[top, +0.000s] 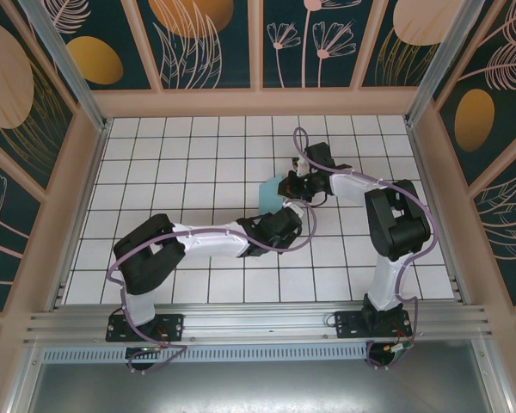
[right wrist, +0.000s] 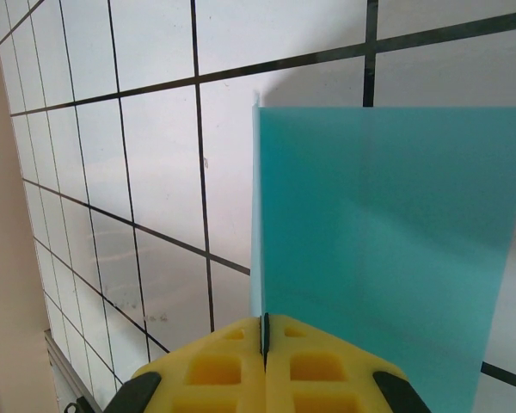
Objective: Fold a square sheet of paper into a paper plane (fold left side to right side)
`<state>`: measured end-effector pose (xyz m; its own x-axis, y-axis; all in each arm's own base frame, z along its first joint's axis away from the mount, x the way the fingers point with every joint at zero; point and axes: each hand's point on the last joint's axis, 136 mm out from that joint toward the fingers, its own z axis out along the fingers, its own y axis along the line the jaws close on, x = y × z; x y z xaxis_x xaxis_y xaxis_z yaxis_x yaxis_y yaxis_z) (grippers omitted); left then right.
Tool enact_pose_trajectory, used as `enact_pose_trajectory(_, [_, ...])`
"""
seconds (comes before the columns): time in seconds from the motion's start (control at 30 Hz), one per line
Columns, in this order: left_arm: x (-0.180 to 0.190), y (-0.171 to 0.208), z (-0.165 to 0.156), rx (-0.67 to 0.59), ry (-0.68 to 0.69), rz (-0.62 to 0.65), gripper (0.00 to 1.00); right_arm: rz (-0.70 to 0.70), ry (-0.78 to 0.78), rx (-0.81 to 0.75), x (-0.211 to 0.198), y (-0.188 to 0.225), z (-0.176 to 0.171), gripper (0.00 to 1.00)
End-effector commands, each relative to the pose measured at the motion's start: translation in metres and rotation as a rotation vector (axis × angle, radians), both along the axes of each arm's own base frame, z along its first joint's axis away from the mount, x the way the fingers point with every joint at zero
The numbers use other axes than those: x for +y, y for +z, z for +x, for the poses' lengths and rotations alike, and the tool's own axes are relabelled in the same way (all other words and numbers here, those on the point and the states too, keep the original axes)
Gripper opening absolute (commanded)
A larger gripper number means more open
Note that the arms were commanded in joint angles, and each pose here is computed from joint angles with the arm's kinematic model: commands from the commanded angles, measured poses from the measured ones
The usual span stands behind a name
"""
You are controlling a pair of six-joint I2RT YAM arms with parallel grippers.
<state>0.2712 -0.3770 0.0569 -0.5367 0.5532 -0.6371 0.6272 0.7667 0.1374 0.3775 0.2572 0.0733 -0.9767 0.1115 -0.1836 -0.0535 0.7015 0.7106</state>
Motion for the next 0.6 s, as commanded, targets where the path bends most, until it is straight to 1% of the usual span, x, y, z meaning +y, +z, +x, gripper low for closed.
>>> enact_pose_trajectory(0.0, [0.005,0.003,0.003,-0.021,0.014,0.031,0.42,-0.01,0.007,-0.001,0.0,0.003,0.005,0.09])
enact_pose_trajectory(0.07, [0.002,0.005,0.002,-0.014,0.009,0.007,0.26,-0.025,0.006,-0.026,-0.002,0.008,0.008,0.18])
enact_pose_trajectory(0.13, [0.0,0.006,-0.001,-0.003,0.006,-0.016,0.14,-0.052,0.001,-0.064,-0.005,0.014,0.014,0.25])
enact_pose_trajectory(0.23, [-0.005,0.011,-0.003,0.016,0.0,-0.056,0.02,-0.075,-0.013,-0.149,-0.011,0.035,0.022,0.37])
enact_pose_trajectory(0.27, [-0.006,0.012,-0.004,0.028,0.0,-0.07,0.0,-0.082,-0.022,-0.178,-0.014,0.042,0.025,0.42])
enact_pose_trajectory(0.4, [-0.006,0.016,-0.001,0.107,0.017,-0.148,0.0,-0.108,-0.065,-0.286,-0.028,0.071,0.028,0.57])
enact_pose_trajectory(0.57, [-0.004,0.023,0.002,0.232,0.029,-0.262,0.0,-0.141,-0.127,-0.356,-0.053,0.086,0.015,0.71])
